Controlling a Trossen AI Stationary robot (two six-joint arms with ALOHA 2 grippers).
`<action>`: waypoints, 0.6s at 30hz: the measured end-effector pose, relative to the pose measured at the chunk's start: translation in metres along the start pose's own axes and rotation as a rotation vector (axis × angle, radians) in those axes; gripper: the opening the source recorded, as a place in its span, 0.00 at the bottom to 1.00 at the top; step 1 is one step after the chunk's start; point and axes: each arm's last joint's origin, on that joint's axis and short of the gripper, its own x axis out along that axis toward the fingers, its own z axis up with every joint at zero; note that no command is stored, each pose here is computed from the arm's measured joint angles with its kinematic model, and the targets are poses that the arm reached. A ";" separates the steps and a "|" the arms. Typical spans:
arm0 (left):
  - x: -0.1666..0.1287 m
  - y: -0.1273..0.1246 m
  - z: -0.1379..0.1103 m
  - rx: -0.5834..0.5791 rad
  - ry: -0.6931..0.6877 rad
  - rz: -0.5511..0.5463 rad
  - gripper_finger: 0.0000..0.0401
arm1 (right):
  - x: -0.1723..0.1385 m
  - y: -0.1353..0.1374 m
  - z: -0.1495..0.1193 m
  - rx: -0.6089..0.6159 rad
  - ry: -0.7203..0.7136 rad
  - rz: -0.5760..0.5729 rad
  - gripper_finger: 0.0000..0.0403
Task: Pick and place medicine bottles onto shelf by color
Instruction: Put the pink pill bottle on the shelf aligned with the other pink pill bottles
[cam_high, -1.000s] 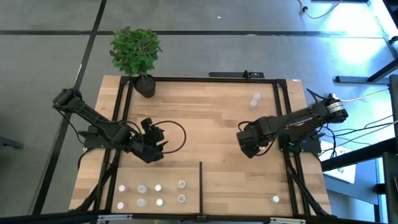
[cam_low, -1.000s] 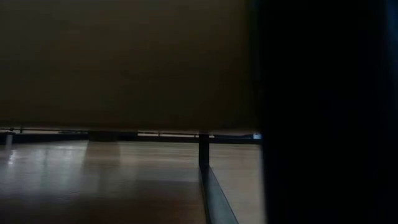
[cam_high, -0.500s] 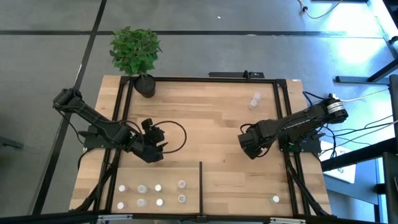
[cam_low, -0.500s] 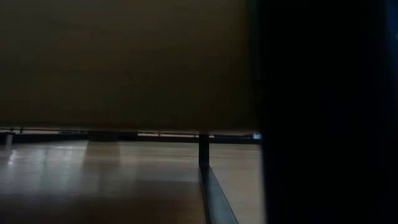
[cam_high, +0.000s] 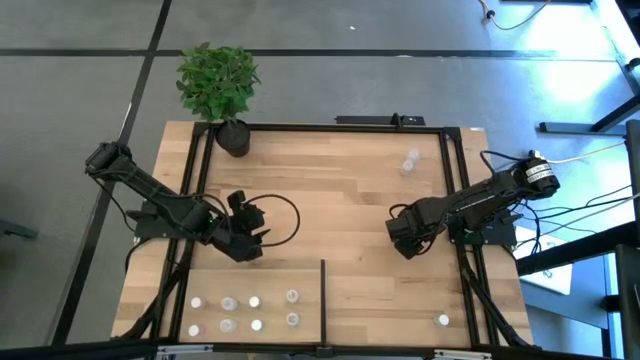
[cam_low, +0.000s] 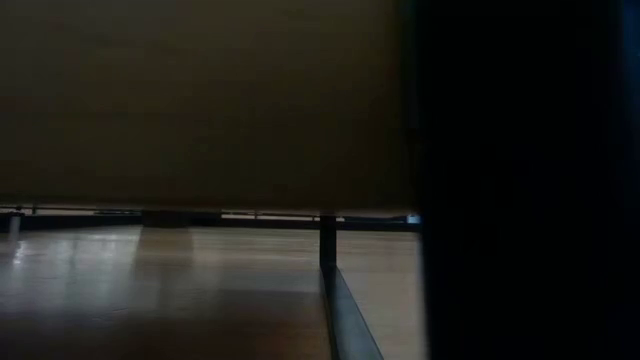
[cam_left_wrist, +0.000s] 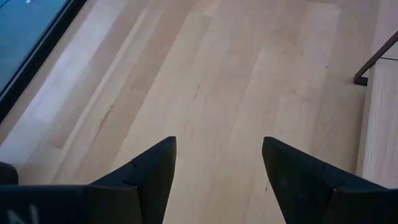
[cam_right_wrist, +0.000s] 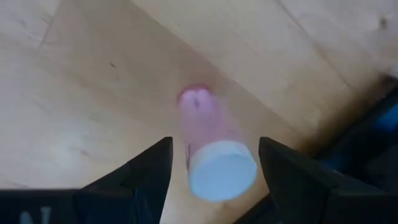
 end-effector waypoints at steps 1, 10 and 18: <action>0.000 0.000 0.000 0.000 0.000 0.000 0.58 | 0.001 -0.001 0.000 0.000 0.001 -0.002 0.59; 0.000 0.000 0.000 0.000 0.000 0.000 0.58 | 0.005 0.002 0.003 -0.033 -0.076 0.018 0.59; 0.000 0.000 0.000 -0.001 0.000 -0.001 0.58 | 0.004 0.004 0.004 -0.034 -0.081 0.040 0.52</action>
